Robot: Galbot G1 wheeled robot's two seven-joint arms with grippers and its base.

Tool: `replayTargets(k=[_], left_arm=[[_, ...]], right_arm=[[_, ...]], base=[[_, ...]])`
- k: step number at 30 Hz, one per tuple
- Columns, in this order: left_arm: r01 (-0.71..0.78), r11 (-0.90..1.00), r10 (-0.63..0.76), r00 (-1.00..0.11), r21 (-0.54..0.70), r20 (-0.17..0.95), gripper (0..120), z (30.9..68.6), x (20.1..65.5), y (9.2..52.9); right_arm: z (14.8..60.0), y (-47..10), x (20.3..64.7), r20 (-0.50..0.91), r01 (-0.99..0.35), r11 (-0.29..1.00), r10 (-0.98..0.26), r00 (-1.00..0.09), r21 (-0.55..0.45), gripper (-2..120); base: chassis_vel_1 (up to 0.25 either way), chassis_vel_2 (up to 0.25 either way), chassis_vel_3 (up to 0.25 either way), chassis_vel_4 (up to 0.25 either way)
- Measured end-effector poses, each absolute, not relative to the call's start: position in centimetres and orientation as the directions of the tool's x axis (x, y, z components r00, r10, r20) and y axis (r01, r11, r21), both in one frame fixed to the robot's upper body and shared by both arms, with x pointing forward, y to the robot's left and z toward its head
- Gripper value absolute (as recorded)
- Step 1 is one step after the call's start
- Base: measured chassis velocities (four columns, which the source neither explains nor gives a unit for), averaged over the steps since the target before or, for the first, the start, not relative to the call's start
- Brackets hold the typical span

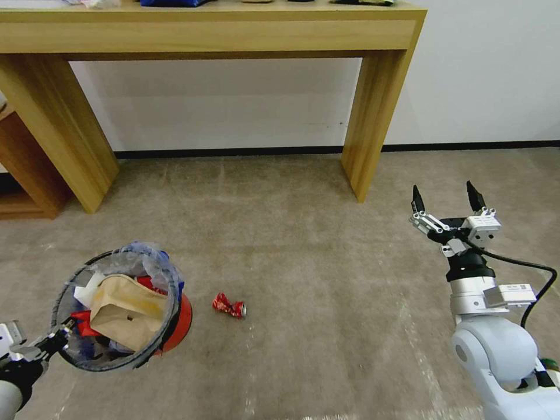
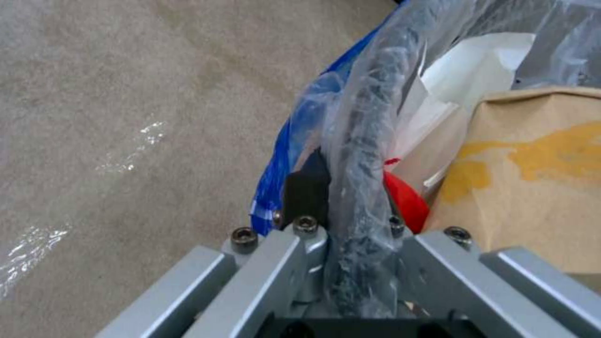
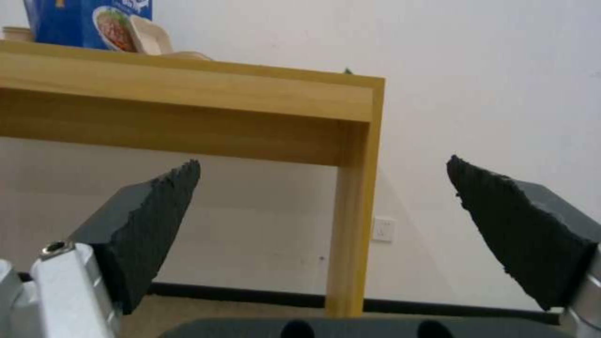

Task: Pick up the trash bin and place the garbage on the floor into it.

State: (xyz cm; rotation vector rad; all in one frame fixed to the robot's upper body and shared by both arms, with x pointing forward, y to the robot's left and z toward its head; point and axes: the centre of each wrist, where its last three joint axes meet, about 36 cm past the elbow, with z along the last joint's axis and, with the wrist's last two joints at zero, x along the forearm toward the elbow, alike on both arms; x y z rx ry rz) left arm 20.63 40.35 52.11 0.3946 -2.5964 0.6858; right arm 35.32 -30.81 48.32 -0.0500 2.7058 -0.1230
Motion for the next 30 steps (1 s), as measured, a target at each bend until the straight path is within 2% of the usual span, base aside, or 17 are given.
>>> replayTargets(k=[10,18,26,28,30], left_arm=[[-0.375,0.839,-0.164,-0.866,-0.395,0.473,1,52.1,20.4,40.3],[-0.368,0.840,-0.162,-0.871,-0.398,0.465,1,52.3,20.5,40.0],[-0.374,0.840,-0.173,-0.872,-0.393,0.458,1,52.6,20.3,40.1],[-0.377,0.839,-0.177,-0.871,-0.393,0.457,1,52.6,20.2,40.2],[-0.385,0.835,-0.184,-0.869,-0.393,0.460,1,52.6,20.0,40.2]], right_arm=[[48.0,-30.5,35.4,-0.410,-0.038,0.994,-0.078,-0.909,-0.105,100],[49.1,-29.7,36.5,-0.381,-0.111,0.989,-0.141,-0.914,-0.100,100],[52.5,-25.5,38.5,-0.267,-0.290,0.956,-0.291,-0.919,-0.045,100],[53.3,-23.8,39.2,-0.216,-0.340,0.940,-0.336,-0.917,-0.017,100],[55.0,-20.6,41.0,-0.122,-0.441,0.897,-0.434,-0.892,0.030,100]], base=[[-0.003,0.007,0.008,-0.003],[0.000,0.000,0.000,0.000],[0.000,0.000,0.000,0.000],[0.000,0.000,0.000,0.000],[0.000,0.000,0.000,0.000]])
